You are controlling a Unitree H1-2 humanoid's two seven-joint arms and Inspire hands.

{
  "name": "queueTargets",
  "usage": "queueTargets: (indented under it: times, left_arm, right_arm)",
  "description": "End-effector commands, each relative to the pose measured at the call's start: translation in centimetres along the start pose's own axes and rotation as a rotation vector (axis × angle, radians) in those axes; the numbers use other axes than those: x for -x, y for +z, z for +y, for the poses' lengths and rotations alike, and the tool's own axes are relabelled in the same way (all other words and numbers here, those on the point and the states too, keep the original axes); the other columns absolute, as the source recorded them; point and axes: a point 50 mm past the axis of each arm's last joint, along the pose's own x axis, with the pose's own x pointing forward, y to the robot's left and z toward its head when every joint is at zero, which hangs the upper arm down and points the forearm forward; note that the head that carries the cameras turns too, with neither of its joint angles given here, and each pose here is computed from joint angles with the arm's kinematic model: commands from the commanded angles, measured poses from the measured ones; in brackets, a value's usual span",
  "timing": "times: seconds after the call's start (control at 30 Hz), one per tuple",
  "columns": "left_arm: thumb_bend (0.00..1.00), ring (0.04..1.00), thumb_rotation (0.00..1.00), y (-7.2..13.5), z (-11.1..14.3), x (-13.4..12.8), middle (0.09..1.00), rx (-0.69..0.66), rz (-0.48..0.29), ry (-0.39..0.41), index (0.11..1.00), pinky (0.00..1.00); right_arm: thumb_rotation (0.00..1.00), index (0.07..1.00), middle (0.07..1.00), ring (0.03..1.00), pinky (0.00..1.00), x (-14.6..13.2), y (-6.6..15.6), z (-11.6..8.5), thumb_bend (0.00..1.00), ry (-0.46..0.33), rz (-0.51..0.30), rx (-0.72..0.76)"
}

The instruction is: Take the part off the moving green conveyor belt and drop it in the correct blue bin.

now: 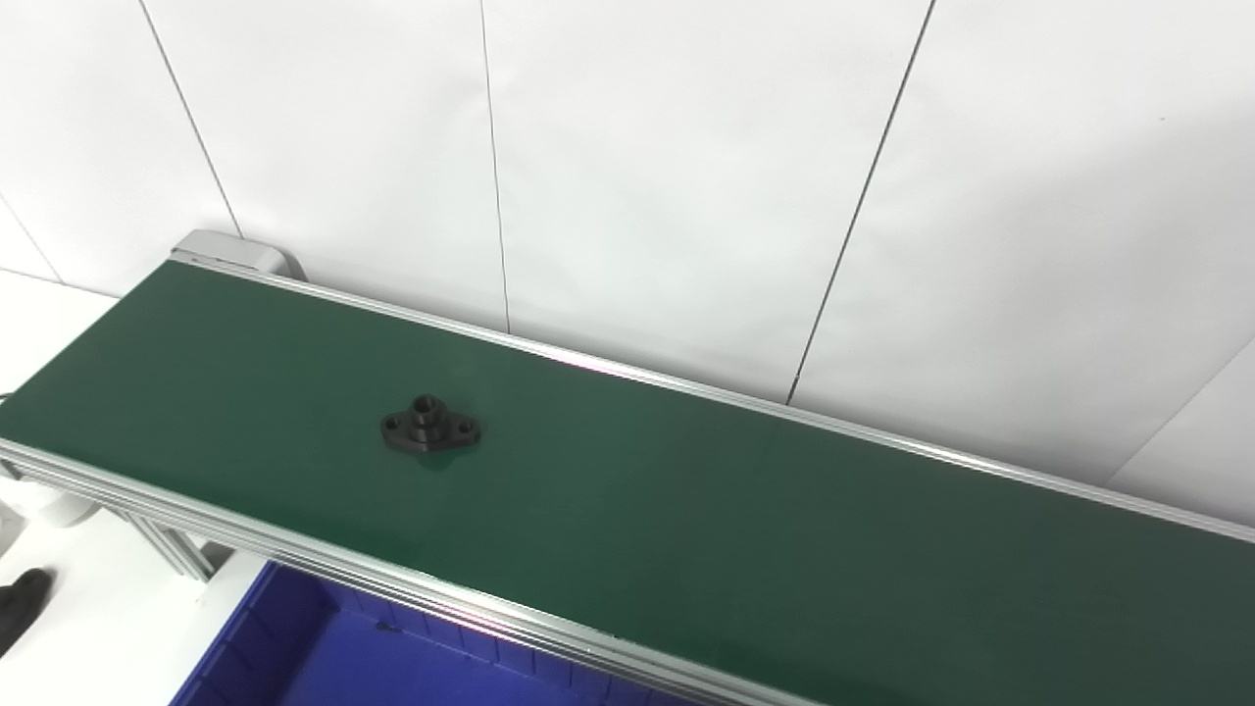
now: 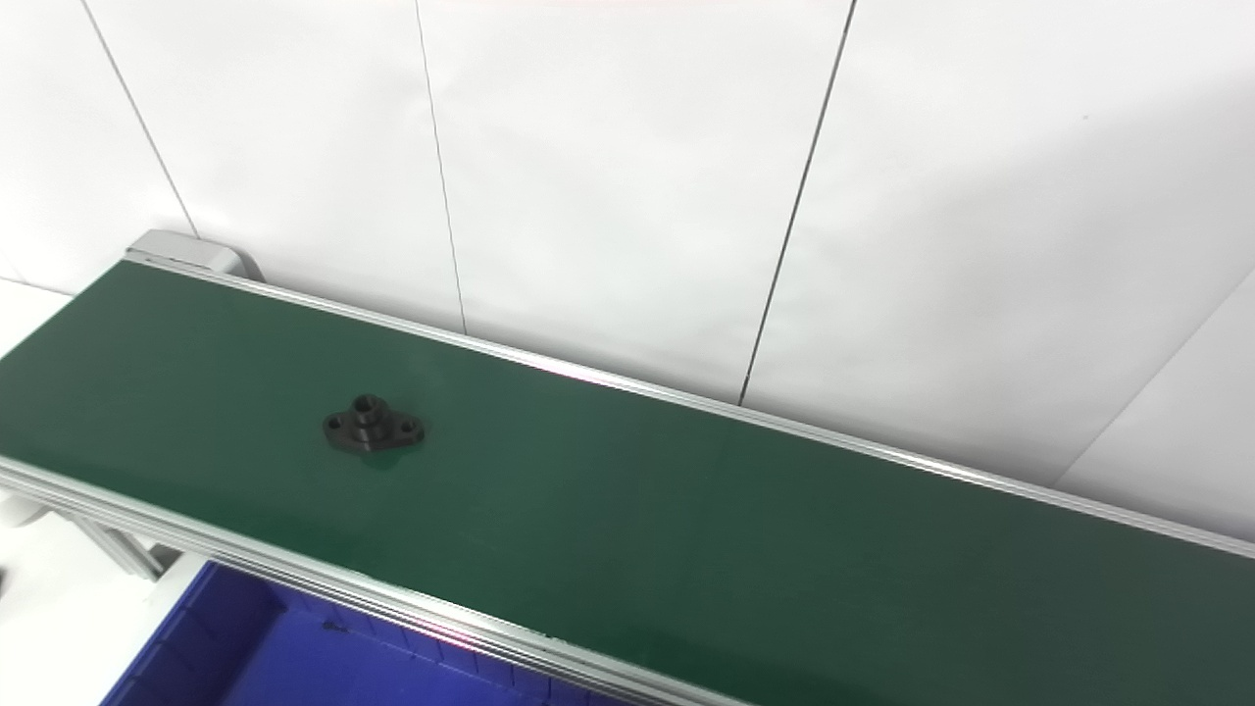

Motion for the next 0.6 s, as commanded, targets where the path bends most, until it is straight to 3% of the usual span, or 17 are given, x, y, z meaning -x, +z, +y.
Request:
queueTargets:
  times: [0.0,0.3,0.57]
  left_arm:
    - [0.85,0.985,0.31,1.11,-0.09,-0.5,1.0,0.004,-0.049,0.013,0.969,0.84]
    - [0.86,0.998,0.28,1.16,-0.6,-1.09,1.0,0.016,-0.056,0.019,0.979,0.88]
    - [0.85,0.999,0.29,1.41,-0.72,-0.94,1.0,0.013,-0.053,0.011,0.984,0.88]
  right_arm:
    - [0.16,0.885,0.859,0.796,0.67,-0.1,0.86,-0.67,0.66,-0.041,-0.086,-0.007]
    - [0.14,0.844,0.809,0.734,0.58,0.27,1.47,-1.15,0.68,-0.142,-0.114,-0.001]
    - [0.15,0.855,0.816,0.73,0.6,0.52,1.43,-1.15,0.66,-0.133,-0.122,-0.004]
